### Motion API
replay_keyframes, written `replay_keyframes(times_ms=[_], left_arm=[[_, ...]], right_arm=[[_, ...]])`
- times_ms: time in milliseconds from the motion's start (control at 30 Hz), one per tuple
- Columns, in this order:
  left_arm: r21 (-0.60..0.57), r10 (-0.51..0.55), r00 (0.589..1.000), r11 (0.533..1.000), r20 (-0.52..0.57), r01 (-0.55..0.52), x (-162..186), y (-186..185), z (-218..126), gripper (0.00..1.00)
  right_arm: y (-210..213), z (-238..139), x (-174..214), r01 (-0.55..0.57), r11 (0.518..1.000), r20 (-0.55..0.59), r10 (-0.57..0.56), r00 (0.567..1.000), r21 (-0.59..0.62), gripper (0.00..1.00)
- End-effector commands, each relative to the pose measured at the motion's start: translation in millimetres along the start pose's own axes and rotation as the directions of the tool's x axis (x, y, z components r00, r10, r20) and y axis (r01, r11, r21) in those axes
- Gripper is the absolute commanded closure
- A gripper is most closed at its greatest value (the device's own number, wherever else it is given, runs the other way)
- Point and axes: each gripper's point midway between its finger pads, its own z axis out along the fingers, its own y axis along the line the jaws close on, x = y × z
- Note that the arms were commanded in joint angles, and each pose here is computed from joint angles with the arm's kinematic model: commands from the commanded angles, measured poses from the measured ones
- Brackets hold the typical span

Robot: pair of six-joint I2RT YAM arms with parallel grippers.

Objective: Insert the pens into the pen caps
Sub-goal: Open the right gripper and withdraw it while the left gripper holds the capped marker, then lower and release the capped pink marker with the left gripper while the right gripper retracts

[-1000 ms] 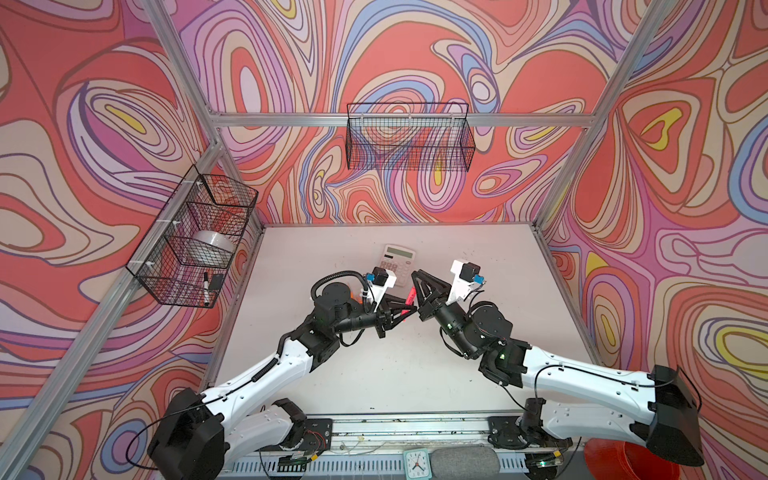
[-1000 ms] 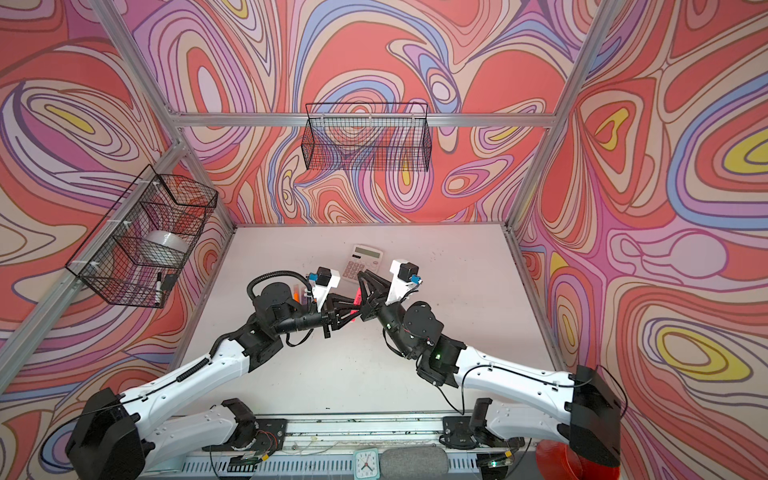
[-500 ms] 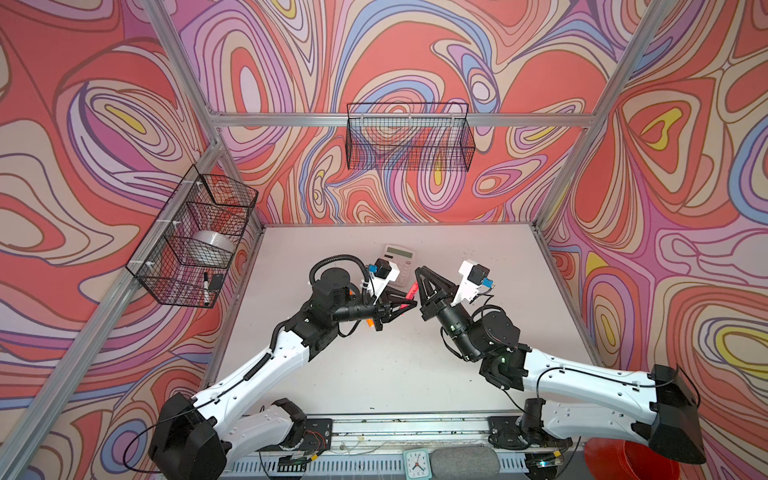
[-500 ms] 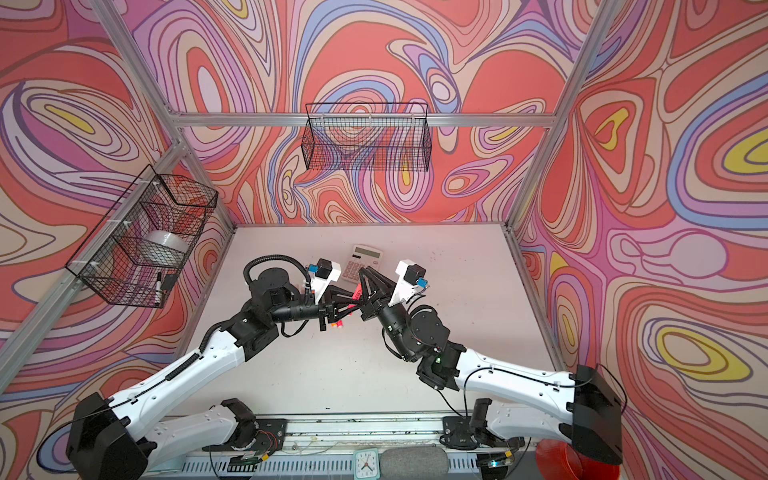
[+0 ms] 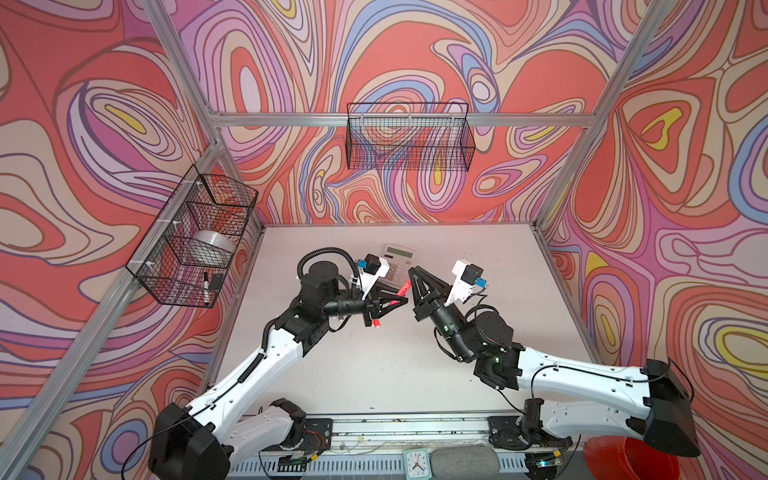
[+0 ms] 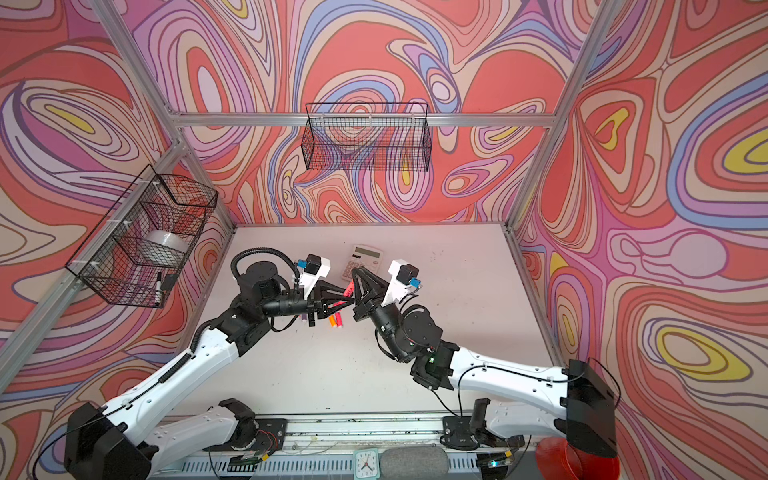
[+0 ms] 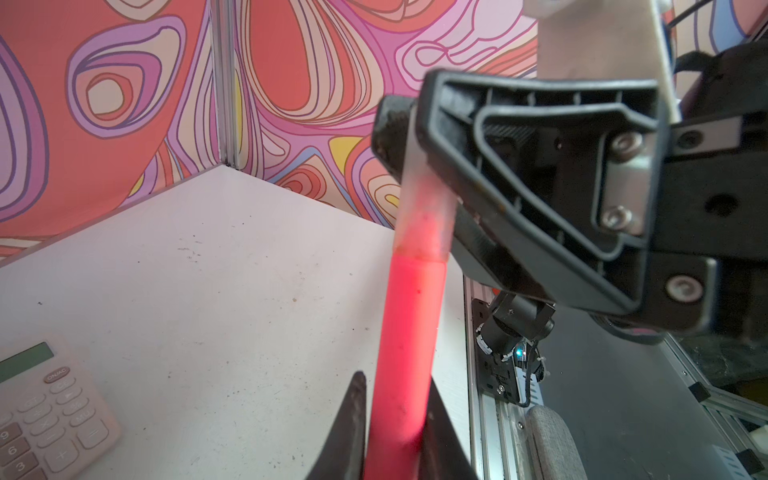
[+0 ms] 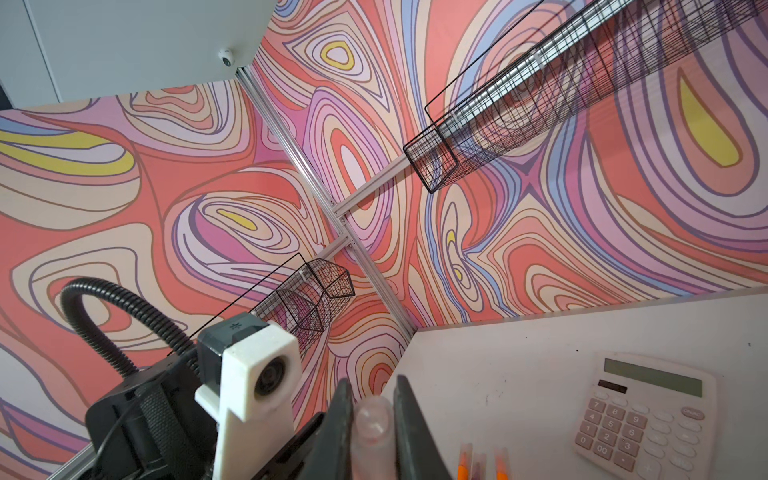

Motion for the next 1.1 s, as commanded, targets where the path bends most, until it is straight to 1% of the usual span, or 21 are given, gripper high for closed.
replay_keyframes(times_ms=[0,100,167,233,367,400,467,533,600,633,700,767,833,867,900,933,967,1000,1033,1067], left_arm=[[-0.464,0.323,0.787,0.884,0.525,-0.054,-196,38,-88,1.0],[-0.471,0.329,0.785,0.881,0.525,-0.054,-199,36,-91,1.0],[-0.472,0.332,0.776,0.88,0.537,-0.051,-199,33,-94,1.0],[-0.46,0.326,0.782,0.886,0.532,-0.056,-194,31,-93,1.0],[-0.396,0.26,0.82,0.917,0.51,-0.045,-173,31,-80,1.0],[-0.37,0.237,0.826,0.928,0.511,-0.037,-163,31,-77,1.0],[-0.347,0.199,0.843,0.938,0.499,-0.016,-138,33,-68,1.0],[-0.351,0.196,0.876,0.936,0.441,-0.033,-107,33,-52,1.0],[-0.375,0.209,0.91,0.925,0.357,-0.065,-71,30,-32,1.0],[-0.379,0.208,0.92,0.922,0.331,-0.072,-57,28,-24,1.0],[-0.384,0.181,0.941,0.921,0.288,-0.059,-28,30,-8,1.0],[-0.393,0.125,0.961,0.919,0.246,-0.019,4,39,10,1.0],[-0.393,0.059,0.974,0.919,0.218,0.032,35,49,25,1.0],[-0.396,0.018,0.977,0.916,0.213,0.069,52,56,34,1.0],[-0.393,-0.023,0.975,0.913,0.22,0.11,61,62,41,1.0],[-0.407,-0.096,0.976,0.898,0.195,0.17,92,72,46,1.0],[-0.414,-0.147,0.97,0.884,0.194,0.217,107,79,53,1.0],[-0.421,-0.181,0.964,0.873,0.194,0.248,118,86,58,1.0],[-0.427,-0.214,0.956,0.859,0.199,0.282,128,91,64,1.0],[-0.451,-0.256,0.947,0.834,0.194,0.317,144,99,69,1.0]], right_arm=[[14,-110,230,0.084,0.955,-0.72,-0.271,0.639,-0.284,1.0],[16,-111,239,0.108,0.951,-0.726,-0.292,0.622,-0.289,1.0],[13,-109,239,0.126,0.954,-0.72,-0.288,0.632,-0.271,1.0],[10,-105,230,0.142,0.96,-0.704,-0.274,0.655,-0.242,1.0],[14,-94,193,0.166,0.966,-0.639,-0.257,0.725,-0.201,1.0],[13,-90,182,0.179,0.968,-0.619,-0.25,0.745,-0.176,1.0],[6,-83,165,0.205,0.971,-0.59,-0.237,0.772,-0.122,1.0],[-1,-75,151,0.214,0.974,-0.569,-0.22,0.792,-0.078,1.0],[-7,-67,137,0.207,0.978,-0.544,-0.194,0.817,-0.038,1.0],[-13,-65,131,0.211,0.978,-0.532,-0.182,0.827,-0.008,0.99],[-21,-63,115,0.223,0.973,-0.494,-0.165,0.854,0.061,0.71],[-30,-63,96,0.228,0.966,-0.454,-0.149,0.879,0.124,0.42],[-39,-68,76,0.228,0.957,-0.412,-0.136,0.901,0.182,0.24],[-48,-72,64,0.231,0.946,-0.386,-0.13,0.913,0.229,0.18],[-55,-76,52,0.22,0.937,-0.361,-0.113,0.926,0.27,0.13],[-64,-82,40,0.211,0.926,-0.335,-0.101,0.937,0.312,0.1],[-71,-87,29,0.2,0.919,-0.311,-0.09,0.946,0.341,0.05],[-78,-92,19,0.192,0.91,-0.292,-0.083,0.953,0.367,0.02],[-87,-99,7,0.175,0.898,-0.261,-0.07,0.963,0.404,0.02],[-96,-107,-3,0.168,0.882,-0.24,-0.064,0.969,0.441,0.02]])
